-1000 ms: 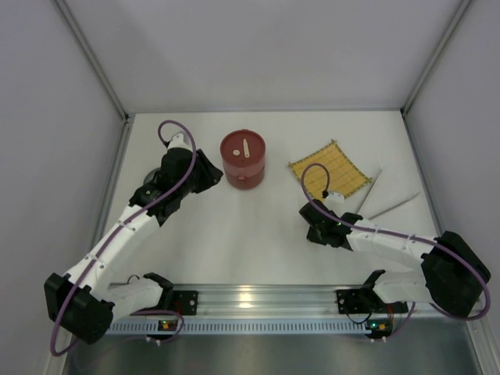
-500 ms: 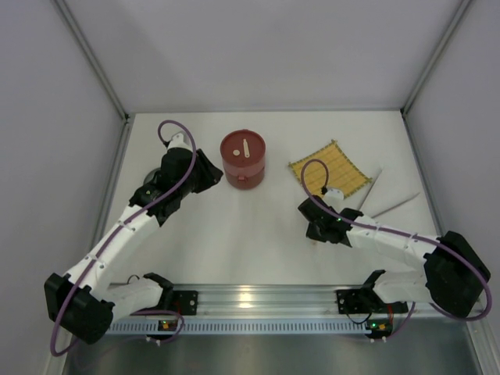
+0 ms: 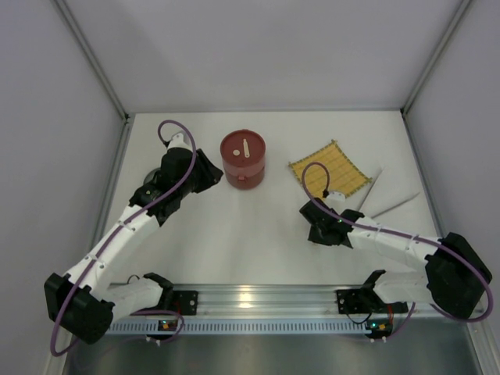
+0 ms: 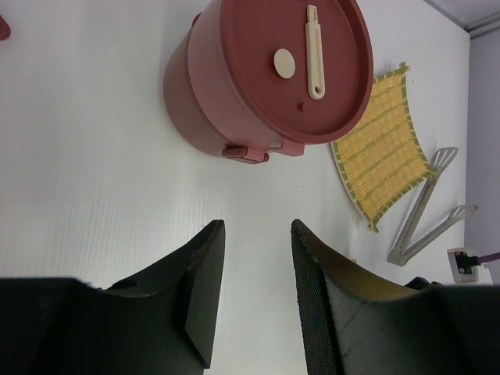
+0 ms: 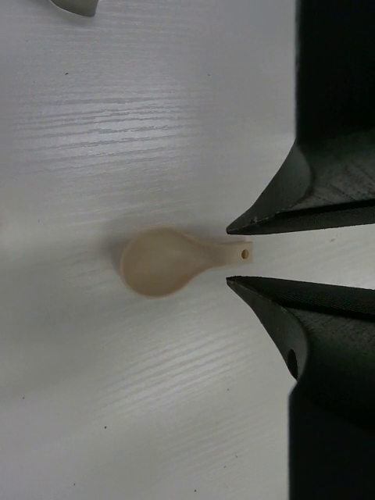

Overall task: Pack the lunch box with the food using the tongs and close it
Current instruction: Pick up the utensils from the center of the board.

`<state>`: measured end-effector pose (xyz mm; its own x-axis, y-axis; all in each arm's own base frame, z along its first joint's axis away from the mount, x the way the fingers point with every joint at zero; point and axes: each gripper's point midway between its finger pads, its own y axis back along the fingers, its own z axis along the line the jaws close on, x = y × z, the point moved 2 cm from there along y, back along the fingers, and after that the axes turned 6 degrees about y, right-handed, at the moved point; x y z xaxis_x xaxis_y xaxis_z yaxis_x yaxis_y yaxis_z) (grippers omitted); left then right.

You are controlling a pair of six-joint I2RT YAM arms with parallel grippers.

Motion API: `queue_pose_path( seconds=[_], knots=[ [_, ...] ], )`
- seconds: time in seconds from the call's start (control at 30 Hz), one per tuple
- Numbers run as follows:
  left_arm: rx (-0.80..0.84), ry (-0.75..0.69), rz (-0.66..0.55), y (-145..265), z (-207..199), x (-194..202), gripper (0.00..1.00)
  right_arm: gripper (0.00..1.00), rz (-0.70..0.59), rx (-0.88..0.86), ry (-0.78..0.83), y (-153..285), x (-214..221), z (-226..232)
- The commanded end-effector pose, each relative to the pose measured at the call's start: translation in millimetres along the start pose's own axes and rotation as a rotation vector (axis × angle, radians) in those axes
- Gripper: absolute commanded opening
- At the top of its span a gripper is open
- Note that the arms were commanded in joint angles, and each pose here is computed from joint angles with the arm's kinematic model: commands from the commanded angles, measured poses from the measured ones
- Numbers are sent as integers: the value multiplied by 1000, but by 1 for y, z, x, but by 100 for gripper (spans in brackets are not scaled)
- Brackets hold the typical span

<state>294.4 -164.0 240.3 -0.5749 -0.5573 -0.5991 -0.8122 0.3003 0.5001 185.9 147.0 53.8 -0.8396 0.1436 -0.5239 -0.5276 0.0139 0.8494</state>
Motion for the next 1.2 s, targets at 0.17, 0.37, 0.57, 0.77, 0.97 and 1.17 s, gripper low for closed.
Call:
queue_pose_path(
  seconds=[0.17,0.37,0.57,0.77,0.97,1.17],
  knots=[
    [30,7,-29,3,-6,-7,45,30,1,-9,0,-13,2,5],
    [29,7,-30,3,-6,-7,45,29,7,-3,1,-20,4,7],
    [27,7,-30,3,-5,-6,45,27,14,1,-9,-25,8,6],
    [24,6,-28,2,-5,-6,45,17,19,23,-14,-24,11,1],
    [23,5,-27,2,-4,-6,45,6,22,36,-16,-20,11,-3],
    [21,4,-30,2,-4,-6,45,0,-11,21,-8,-4,-7,2]
  ],
)
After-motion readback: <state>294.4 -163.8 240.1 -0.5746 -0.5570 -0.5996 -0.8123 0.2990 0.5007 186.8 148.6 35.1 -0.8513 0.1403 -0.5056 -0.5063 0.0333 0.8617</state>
